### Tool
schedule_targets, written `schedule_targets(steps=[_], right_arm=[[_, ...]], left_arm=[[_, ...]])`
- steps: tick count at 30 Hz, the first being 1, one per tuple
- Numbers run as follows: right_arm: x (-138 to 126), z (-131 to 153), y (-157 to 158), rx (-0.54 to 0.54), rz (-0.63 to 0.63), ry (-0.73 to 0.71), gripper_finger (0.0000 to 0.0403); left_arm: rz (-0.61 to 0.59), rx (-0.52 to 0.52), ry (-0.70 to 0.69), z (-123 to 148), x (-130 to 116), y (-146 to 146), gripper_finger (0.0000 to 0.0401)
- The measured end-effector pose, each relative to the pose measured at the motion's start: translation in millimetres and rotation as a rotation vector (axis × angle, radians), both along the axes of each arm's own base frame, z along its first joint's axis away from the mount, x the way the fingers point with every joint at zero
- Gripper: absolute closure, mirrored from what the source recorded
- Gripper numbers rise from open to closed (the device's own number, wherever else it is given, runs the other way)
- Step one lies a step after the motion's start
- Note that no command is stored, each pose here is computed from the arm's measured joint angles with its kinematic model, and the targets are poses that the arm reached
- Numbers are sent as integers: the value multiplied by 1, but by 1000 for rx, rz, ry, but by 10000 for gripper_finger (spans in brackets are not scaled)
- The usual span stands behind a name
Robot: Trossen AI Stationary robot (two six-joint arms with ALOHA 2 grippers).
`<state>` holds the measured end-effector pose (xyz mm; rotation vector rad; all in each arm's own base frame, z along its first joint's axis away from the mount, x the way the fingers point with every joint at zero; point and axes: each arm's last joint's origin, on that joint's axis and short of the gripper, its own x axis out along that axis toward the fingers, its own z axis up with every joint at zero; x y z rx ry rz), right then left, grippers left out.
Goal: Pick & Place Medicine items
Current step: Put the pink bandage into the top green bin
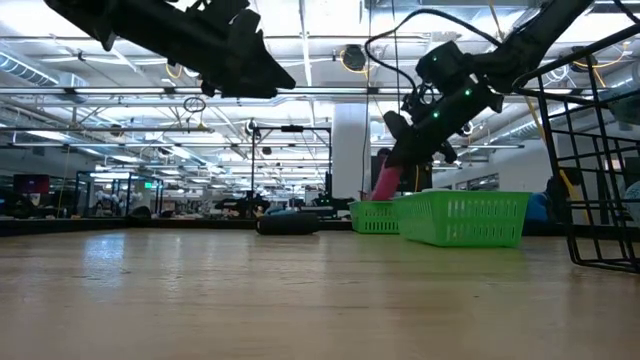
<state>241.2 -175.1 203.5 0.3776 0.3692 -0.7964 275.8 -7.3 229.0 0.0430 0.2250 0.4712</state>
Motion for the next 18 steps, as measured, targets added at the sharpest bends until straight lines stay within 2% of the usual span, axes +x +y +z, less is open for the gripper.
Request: schedule_targets(steps=[7,13,18], right_arm=[[1,-8,-3,-6,-43,36,341],[1,-10,-2,21,-47,44,310],[2,-9,-1,37,-1,22,285]], left_arm=[[3,-1,-1,0,0,1,110],[3,-1,-1,0,0,1,108],[2,-1,0,0,0,1,114]])
